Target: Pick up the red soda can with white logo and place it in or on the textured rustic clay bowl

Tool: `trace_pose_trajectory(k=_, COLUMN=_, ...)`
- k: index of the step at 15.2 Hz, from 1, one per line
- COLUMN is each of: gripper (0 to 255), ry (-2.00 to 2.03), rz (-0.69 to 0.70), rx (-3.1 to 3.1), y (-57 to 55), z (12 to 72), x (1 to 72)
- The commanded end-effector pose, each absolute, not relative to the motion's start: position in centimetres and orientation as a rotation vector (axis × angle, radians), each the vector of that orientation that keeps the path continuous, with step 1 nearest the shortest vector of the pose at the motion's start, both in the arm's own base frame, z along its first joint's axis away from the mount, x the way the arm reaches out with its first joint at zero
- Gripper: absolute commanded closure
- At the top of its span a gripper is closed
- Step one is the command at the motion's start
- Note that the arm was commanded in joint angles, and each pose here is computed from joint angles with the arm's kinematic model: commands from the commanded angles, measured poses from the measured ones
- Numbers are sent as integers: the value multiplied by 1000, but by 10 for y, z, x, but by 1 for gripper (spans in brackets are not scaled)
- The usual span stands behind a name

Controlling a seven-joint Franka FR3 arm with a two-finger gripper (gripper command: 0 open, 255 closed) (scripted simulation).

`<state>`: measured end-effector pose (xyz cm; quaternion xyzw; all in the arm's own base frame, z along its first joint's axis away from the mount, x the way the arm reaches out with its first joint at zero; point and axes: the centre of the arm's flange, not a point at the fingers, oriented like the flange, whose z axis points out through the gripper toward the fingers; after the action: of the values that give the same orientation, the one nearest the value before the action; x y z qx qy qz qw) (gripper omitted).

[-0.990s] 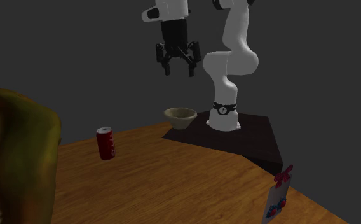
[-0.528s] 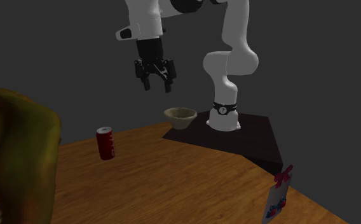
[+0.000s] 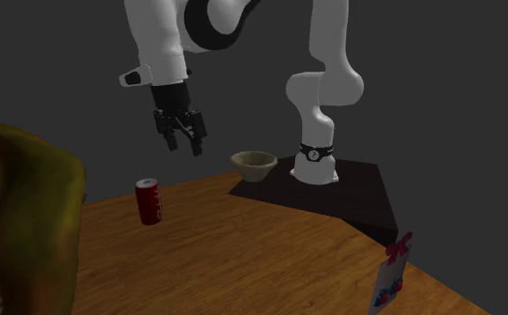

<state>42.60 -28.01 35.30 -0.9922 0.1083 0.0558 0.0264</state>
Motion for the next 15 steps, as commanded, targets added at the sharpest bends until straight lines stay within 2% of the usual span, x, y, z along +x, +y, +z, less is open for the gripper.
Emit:
trace_pose_trajectory(k=1, gripper=0, ry=348, rz=157, rx=-3062, y=-302, z=338, x=434)
trace_pose_trajectory(k=9, gripper=0, ry=404, rz=98, rx=-3041, y=-383, z=283, x=471)
trace_pose_trajectory(k=15, gripper=0, ry=405, rz=97, rx=-3040, y=-383, z=256, x=470)
